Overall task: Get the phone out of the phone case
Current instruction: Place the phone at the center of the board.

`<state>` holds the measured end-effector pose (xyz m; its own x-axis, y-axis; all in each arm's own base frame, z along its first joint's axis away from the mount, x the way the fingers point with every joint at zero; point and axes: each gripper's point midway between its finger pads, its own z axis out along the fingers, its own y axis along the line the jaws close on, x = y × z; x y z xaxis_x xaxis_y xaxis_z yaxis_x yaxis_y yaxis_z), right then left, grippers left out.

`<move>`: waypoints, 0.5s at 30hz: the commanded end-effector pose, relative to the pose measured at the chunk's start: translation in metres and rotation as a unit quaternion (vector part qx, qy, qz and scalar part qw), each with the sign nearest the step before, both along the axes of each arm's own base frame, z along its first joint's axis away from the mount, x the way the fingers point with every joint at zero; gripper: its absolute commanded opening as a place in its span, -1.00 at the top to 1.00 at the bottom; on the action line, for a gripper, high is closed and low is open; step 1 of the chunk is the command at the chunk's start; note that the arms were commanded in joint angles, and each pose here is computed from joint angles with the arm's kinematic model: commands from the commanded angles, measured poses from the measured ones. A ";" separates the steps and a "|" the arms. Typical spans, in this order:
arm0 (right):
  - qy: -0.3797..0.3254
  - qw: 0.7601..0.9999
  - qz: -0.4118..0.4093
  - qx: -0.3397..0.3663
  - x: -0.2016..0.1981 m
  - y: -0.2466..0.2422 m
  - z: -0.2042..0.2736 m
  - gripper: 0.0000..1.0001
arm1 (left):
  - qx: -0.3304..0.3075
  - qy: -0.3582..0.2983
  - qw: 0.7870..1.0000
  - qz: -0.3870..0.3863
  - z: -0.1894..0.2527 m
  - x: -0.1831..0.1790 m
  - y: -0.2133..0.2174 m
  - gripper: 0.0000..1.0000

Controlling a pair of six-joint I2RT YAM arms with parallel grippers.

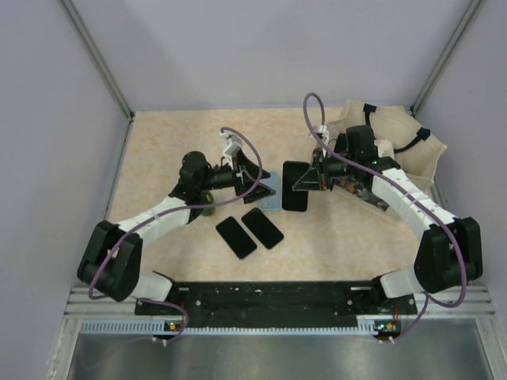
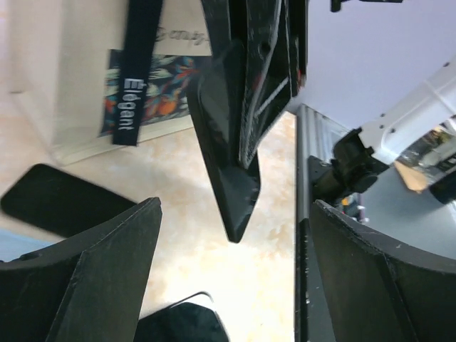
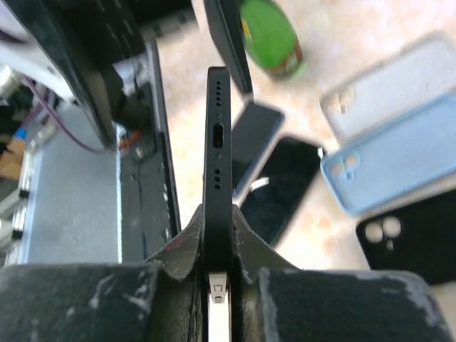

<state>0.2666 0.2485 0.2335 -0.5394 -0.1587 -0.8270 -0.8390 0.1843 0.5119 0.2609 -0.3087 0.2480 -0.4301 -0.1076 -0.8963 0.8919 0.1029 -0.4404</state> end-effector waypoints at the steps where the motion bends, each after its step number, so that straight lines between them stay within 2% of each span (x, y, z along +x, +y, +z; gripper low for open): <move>1: 0.007 0.995 0.022 -0.093 -0.008 -0.018 -0.044 1.00 | 0.041 -0.062 0.997 0.026 0.010 0.008 0.029 -0.79; 8: 0.069 0.977 0.059 -0.193 -0.025 -0.032 -0.115 1.00 | 0.135 -0.073 0.987 0.051 0.012 0.011 0.052 -0.76; 15: 0.116 0.957 0.112 -0.241 -0.046 -0.031 -0.153 1.00 | 0.147 -0.078 0.984 0.058 0.022 0.002 0.064 -0.72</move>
<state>0.2288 0.2127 0.0808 -0.6680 -0.5561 -0.4945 -0.7265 0.3431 0.5954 0.2687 -0.2546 0.2616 -0.3218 0.0883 -0.9427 0.9121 0.2961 -0.2836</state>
